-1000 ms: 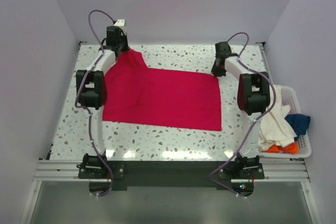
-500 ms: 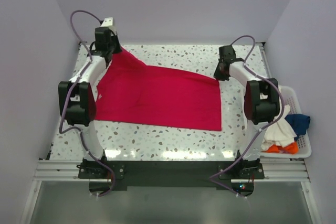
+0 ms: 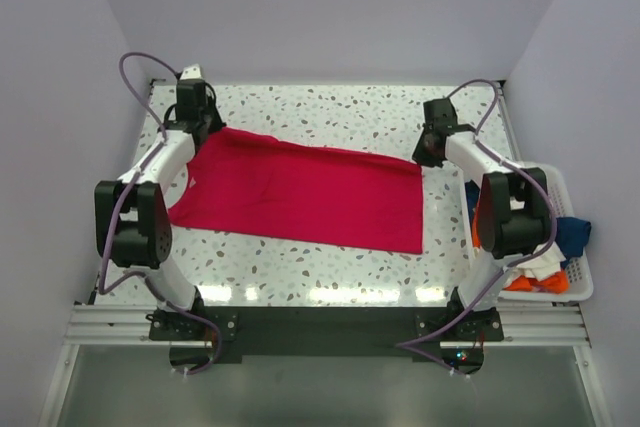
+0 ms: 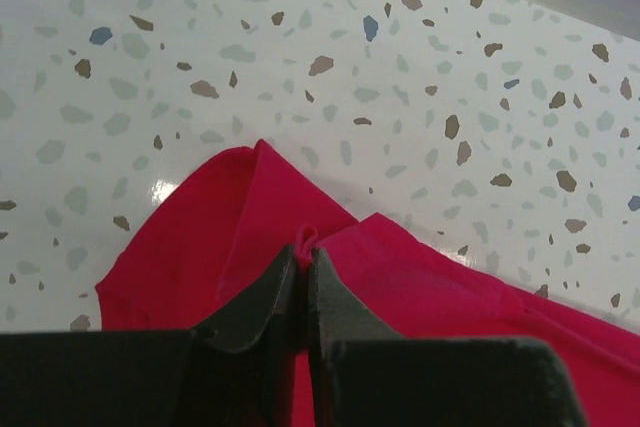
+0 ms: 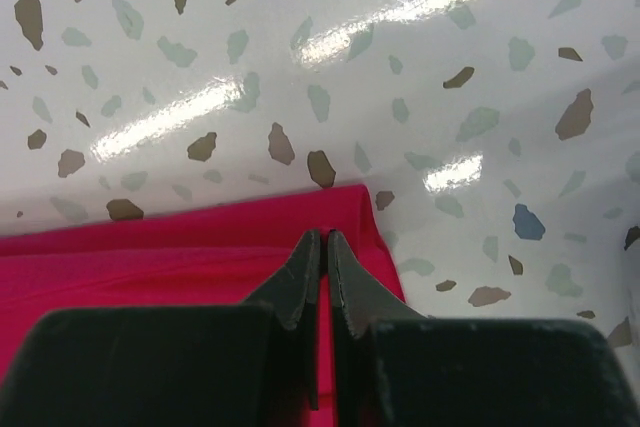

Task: Fold and stack the t-shirts
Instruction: Fold the tshirt

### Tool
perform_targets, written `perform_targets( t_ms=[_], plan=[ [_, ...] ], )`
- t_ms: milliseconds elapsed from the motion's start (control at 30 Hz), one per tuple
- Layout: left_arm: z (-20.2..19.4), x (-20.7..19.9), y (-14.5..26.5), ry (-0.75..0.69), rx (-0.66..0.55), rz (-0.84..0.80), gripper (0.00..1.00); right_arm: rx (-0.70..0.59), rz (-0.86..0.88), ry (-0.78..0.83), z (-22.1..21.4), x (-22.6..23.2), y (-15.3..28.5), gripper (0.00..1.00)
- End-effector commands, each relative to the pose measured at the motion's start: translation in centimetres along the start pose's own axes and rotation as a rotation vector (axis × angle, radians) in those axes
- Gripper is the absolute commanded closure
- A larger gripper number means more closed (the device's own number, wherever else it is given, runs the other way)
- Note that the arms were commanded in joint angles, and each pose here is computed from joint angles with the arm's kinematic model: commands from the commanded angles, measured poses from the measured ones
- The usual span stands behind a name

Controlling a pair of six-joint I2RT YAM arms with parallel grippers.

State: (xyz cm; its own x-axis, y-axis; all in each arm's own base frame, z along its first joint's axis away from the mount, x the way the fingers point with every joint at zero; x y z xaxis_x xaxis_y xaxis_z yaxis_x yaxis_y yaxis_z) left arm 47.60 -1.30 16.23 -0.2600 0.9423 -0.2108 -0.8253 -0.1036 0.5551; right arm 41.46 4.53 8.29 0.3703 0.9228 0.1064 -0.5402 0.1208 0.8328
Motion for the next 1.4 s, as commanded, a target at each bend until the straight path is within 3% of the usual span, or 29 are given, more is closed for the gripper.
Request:
perform_targets(
  t_ms=[0, 767, 1367],
  plan=[
    [1.5, 1.0, 2.5, 0.068, -0.045, 0.054, 0.96, -0.056, 0.011, -0.026, 0.9, -0.2, 1.9, 1.00],
    [-0.2, 2.2, 6.6, 0.101, -0.010, 0.051, 0.96, -0.070, 0.041, -0.004, -0.9, -0.5, 4.1, 1.00],
    [-5.0, 3.3, 7.2, 0.124, 0.114, 0.056, 0.96, -0.012, 0.051, 0.000, -4.5, -1.6, 4.0, 1.00]
  ],
)
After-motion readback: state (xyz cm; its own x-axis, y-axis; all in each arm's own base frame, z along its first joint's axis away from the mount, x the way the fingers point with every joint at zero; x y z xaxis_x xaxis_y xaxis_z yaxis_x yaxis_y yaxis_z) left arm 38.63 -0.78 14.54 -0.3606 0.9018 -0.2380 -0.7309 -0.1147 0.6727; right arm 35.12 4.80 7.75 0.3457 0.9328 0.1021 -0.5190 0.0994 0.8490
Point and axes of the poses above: each gripper's point midway between its finger pads, its own y axis back along the fingers, its own x axis along the line the jaws close on, z = x × y, the point moved 2 cm from there along y, back along the fingers, and after that the axes turned 2 degrees about y, right-handed, at the moved point
